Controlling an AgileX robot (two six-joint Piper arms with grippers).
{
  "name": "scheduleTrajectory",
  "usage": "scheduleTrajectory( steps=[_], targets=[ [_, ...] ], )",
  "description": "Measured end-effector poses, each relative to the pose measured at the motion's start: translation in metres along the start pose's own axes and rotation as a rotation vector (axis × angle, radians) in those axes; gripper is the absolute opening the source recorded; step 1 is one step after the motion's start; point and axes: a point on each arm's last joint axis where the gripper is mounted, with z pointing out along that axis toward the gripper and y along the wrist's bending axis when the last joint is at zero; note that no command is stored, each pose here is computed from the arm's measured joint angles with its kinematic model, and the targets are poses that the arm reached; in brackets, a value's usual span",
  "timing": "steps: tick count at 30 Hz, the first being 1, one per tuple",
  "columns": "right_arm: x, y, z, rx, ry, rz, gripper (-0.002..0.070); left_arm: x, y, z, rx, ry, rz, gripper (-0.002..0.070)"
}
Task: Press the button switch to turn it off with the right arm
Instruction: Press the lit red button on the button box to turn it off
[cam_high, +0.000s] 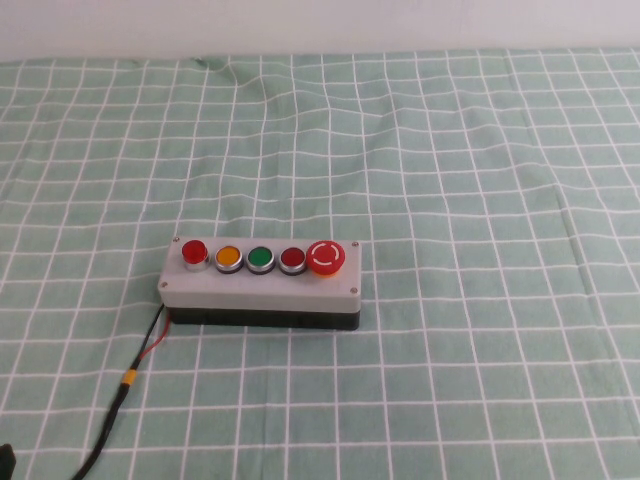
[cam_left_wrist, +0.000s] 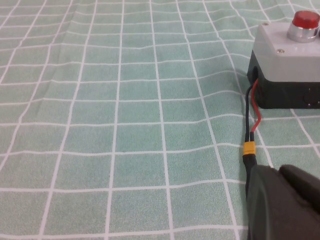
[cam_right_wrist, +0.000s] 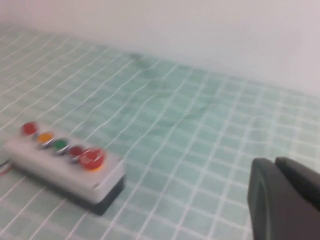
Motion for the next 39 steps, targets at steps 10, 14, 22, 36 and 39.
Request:
scheduleTrajectory(
  steps=[10, 14, 22, 36, 39],
  targets=[
    [0.054, -0.013, -0.022, 0.191, -0.106, 0.043, -0.0016, 0.000, 0.000, 0.000, 0.000, 0.000, 0.000, -0.0003],
    [0.082, -0.013, -0.029, 0.247, -0.071, 0.058, -0.0016, 0.000, 0.000, 0.000, 0.000, 0.000, 0.000, -0.0003],
    [0.116, -0.009, -0.038, 0.271, 0.003, 0.076, -0.0016, 0.000, 0.000, 0.000, 0.000, 0.000, 0.000, -0.0003],
    [0.165, -0.016, -0.017, 0.315, 0.047, 0.099, -0.0016, 0.000, 0.000, 0.000, 0.000, 0.000, 0.000, -0.0003],
    [0.169, -0.016, -0.014, 0.315, 0.048, 0.102, -0.0016, 0.000, 0.000, 0.000, 0.000, 0.000, 0.000, -0.0003]
  ],
)
